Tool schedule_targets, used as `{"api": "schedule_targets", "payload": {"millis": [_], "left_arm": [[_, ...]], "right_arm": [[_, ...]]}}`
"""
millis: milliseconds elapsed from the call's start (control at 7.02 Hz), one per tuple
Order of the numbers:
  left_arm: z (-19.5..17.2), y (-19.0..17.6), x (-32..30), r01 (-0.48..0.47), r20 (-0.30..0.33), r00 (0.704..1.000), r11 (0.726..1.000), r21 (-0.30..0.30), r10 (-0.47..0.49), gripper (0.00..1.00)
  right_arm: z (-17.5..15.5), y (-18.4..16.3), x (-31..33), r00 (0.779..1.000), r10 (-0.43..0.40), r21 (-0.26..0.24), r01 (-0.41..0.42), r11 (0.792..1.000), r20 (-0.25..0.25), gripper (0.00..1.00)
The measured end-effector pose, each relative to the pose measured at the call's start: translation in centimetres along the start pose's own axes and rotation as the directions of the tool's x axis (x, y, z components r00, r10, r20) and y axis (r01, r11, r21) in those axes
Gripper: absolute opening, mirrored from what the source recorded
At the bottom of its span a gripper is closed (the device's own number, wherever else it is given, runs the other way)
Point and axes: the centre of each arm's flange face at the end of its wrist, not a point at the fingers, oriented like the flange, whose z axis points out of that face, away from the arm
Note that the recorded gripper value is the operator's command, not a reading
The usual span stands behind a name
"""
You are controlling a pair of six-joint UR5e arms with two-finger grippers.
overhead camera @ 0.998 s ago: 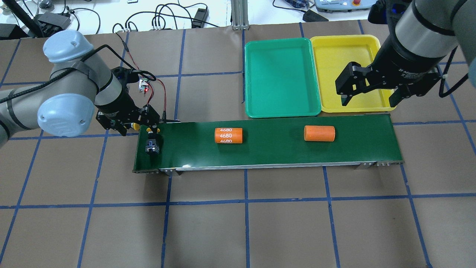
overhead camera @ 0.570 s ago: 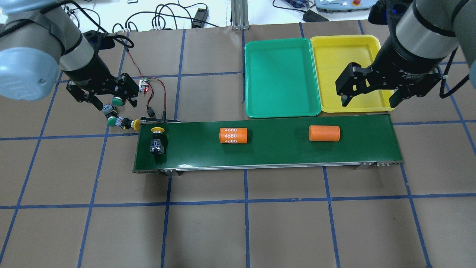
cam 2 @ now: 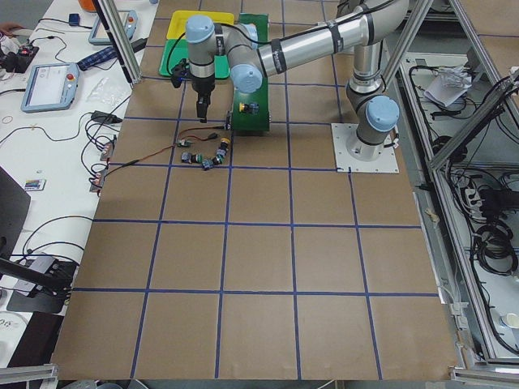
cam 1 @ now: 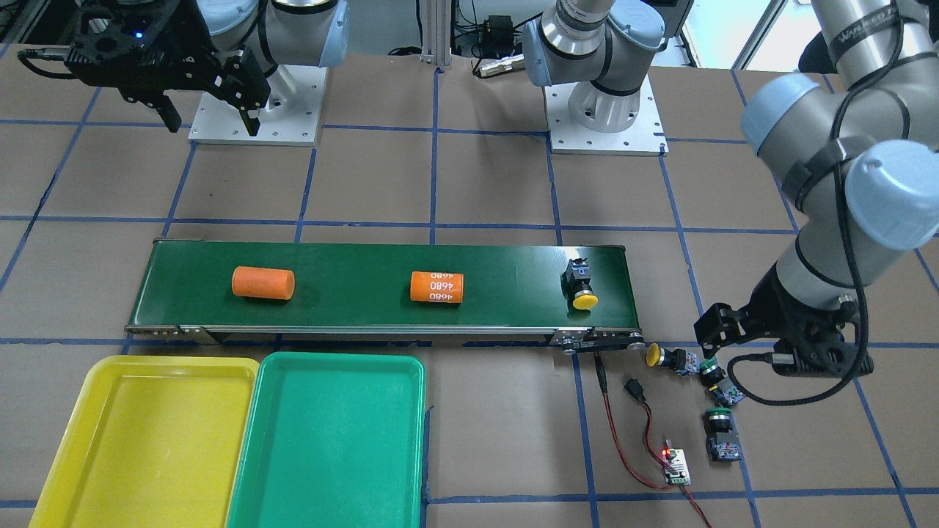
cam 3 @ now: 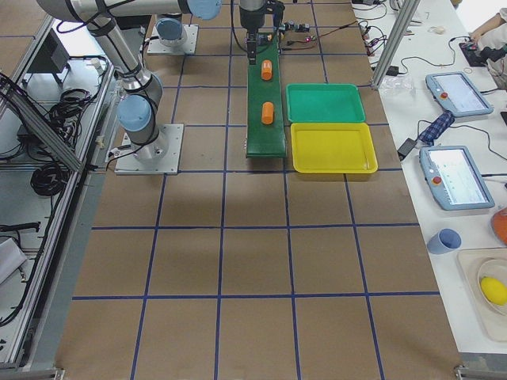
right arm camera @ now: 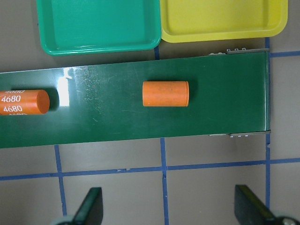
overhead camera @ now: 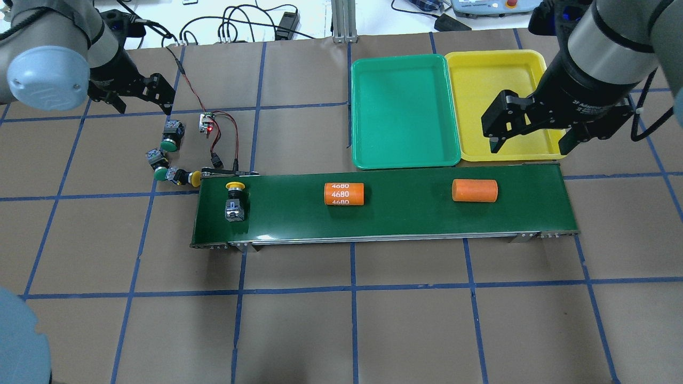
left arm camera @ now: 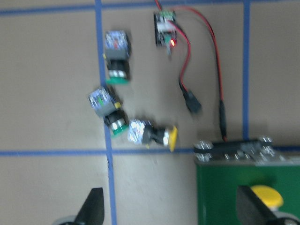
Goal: Sort buttons by color to trays
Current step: 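Grasp a green-capped push button in the cluster with the left gripper, then carry the green-capped button onto the belt start with the left gripper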
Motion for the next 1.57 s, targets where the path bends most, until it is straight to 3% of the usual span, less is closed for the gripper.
{"api": "schedule_targets", "payload": {"millis": [570,713,855,998,1568], "left_arm": [[12.6,-3.1,-3.7,-0.053,-0.002,0.999,0.998,0.02,0.053,1.0],[14.8,-3.3,-3.7,-0.059,-0.005,0.998,0.998,0.014,0.059,0.93],[16.1,-3.4,-3.7,-0.062,-0.009,0.998,0.998,0.007,0.062,0.22],[16.9,-3.4,-3.6,-0.061,-0.012,0.998,0.998,0.002,0.061,0.0],[15.7,-4.0,-3.1,-0.07,-0.009,0.997,0.998,-0.002,0.07,0.0]], "right_arm": [[0.0,0.0,0.0,1.0,0.0,-0.002,0.0,1.0,0.001,1.0],[0.0,0.0,0.0,1.0,-0.001,-0.002,0.001,1.0,0.0,1.0],[0.0,0.0,0.0,1.0,-0.001,-0.001,0.001,1.0,0.0,1.0],[0.0,0.0,0.0,1.0,-0.001,-0.001,0.001,1.0,0.0,1.0],[0.0,0.1,0.0,1.0,-0.004,-0.007,0.004,1.0,0.0,1.0]]}}
